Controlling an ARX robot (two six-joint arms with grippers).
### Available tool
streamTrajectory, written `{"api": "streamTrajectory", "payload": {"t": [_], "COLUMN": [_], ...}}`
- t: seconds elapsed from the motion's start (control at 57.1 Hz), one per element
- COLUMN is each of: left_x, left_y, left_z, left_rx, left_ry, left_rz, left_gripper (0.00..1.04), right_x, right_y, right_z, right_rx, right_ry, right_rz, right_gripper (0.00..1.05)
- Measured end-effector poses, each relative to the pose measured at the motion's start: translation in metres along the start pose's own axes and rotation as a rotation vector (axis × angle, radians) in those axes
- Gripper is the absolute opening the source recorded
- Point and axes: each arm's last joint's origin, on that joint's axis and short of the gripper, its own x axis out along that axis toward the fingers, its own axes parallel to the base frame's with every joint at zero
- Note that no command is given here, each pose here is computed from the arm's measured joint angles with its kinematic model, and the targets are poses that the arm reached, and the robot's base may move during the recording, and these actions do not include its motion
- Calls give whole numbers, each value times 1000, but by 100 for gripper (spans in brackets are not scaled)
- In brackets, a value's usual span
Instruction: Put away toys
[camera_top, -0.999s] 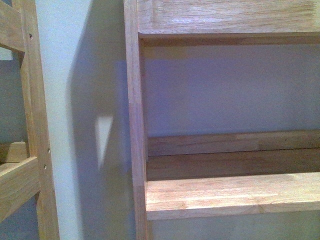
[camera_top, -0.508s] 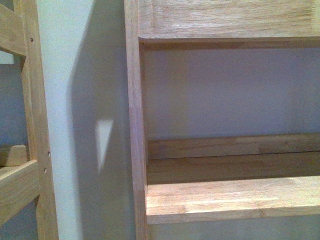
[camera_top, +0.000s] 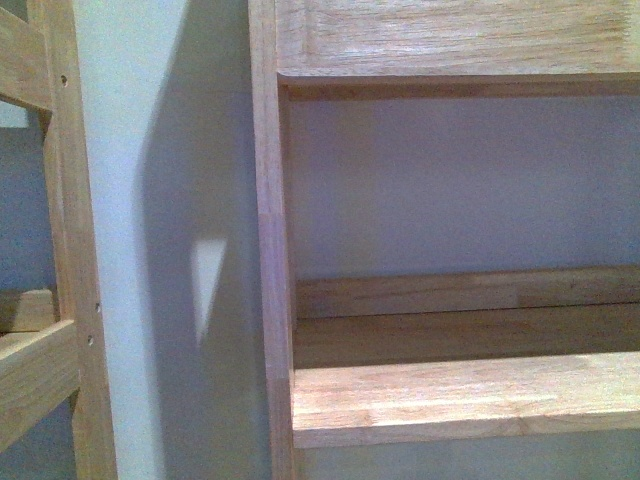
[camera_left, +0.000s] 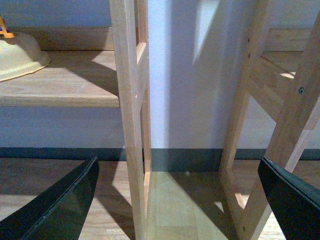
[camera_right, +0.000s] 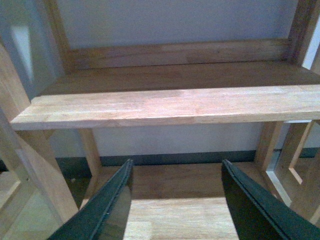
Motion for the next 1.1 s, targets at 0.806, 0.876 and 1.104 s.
{"api": "streamTrajectory", "payload": {"t": [0.806, 0.876, 1.104], "left_x": [0, 0, 0], "left_y": [0, 0, 0], "left_z": [0, 0, 0], "left_rx": [0, 0, 0], "left_ry": [0, 0, 0], "left_rz": [0, 0, 0], "left_gripper": [98, 98, 98], "right_x": [0, 0, 0], "right_y": [-1, -1, -2], "right_z": [-38, -40, -49], "right_rx": [-26, -26, -27], "right_ry": [3, 5, -4], "right_rz": [-2, -2, -2], "right_gripper": [3, 3, 3]}}
